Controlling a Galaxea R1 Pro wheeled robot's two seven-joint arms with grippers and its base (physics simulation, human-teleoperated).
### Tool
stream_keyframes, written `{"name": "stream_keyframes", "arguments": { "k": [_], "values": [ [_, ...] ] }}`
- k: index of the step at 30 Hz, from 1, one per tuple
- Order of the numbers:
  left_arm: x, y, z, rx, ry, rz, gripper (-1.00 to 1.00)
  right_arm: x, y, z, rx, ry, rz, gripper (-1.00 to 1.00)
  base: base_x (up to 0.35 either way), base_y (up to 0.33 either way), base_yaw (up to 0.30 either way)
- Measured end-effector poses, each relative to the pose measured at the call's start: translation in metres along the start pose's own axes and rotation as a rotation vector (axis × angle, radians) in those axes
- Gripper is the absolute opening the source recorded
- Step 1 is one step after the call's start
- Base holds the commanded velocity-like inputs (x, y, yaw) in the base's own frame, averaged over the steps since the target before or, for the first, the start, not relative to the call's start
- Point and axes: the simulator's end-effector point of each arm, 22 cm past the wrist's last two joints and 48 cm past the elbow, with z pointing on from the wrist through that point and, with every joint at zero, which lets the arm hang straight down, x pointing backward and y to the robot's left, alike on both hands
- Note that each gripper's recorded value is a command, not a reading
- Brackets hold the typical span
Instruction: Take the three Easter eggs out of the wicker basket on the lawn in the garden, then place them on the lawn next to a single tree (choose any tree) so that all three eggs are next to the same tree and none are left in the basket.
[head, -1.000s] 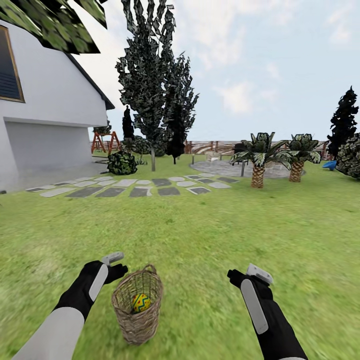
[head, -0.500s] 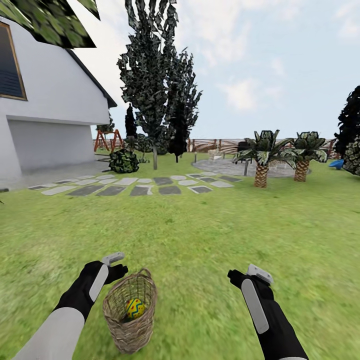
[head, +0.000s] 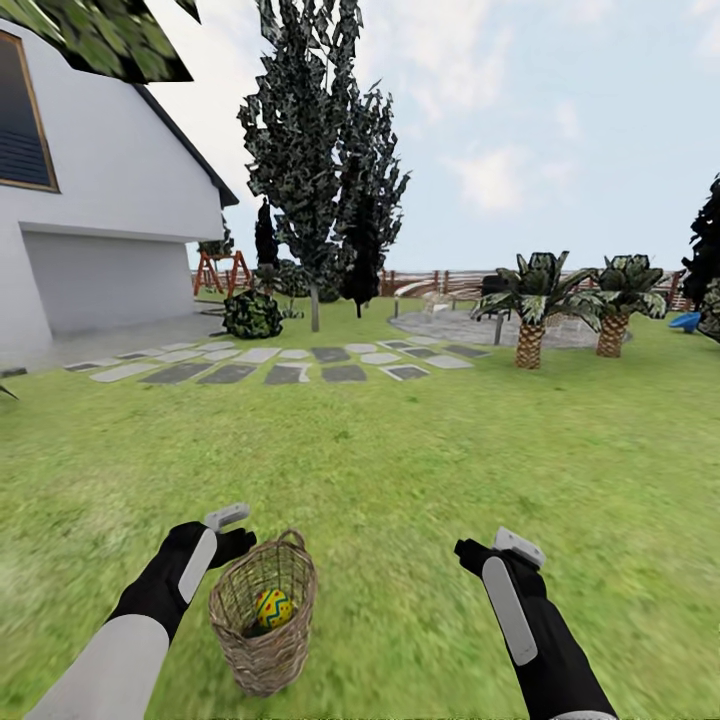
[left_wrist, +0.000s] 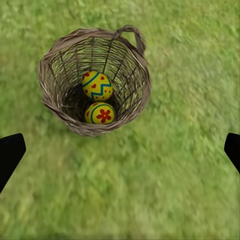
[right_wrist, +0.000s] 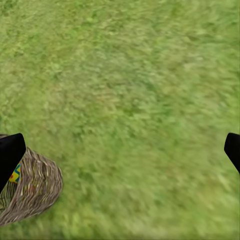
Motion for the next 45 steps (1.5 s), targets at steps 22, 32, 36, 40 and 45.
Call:
{"name": "stream_keyframes", "arguments": {
  "k": [22, 32, 36, 40, 45],
  "values": [
    [0.016, 0.000, 0.014, -0.006, 0.036, 0.003, 1.00, 0.007, -0.003, 0.012, 0.014, 0.025, -0.001, 1.00, 0.000, -0.028, 0.000],
    [0.024, -0.001, 0.021, -0.007, 0.054, 0.003, 1.00, 0.013, -0.005, 0.018, 0.022, 0.039, -0.004, 1.00, 0.000, -0.043, 0.000],
    [0.027, -0.001, 0.023, -0.008, 0.061, 0.004, 1.00, 0.016, -0.006, 0.020, 0.026, 0.044, -0.006, 1.00, 0.000, -0.116, 0.000],
    [0.030, -0.001, 0.026, -0.010, 0.066, 0.004, 1.00, 0.018, -0.007, 0.022, 0.029, 0.049, -0.007, 1.00, 0.064, -0.202, 0.000],
    [0.031, 0.000, 0.027, -0.013, 0.069, 0.005, 1.00, 0.019, -0.008, 0.023, 0.032, 0.047, -0.009, 1.00, 0.203, -0.194, 0.000]
  ]
}}
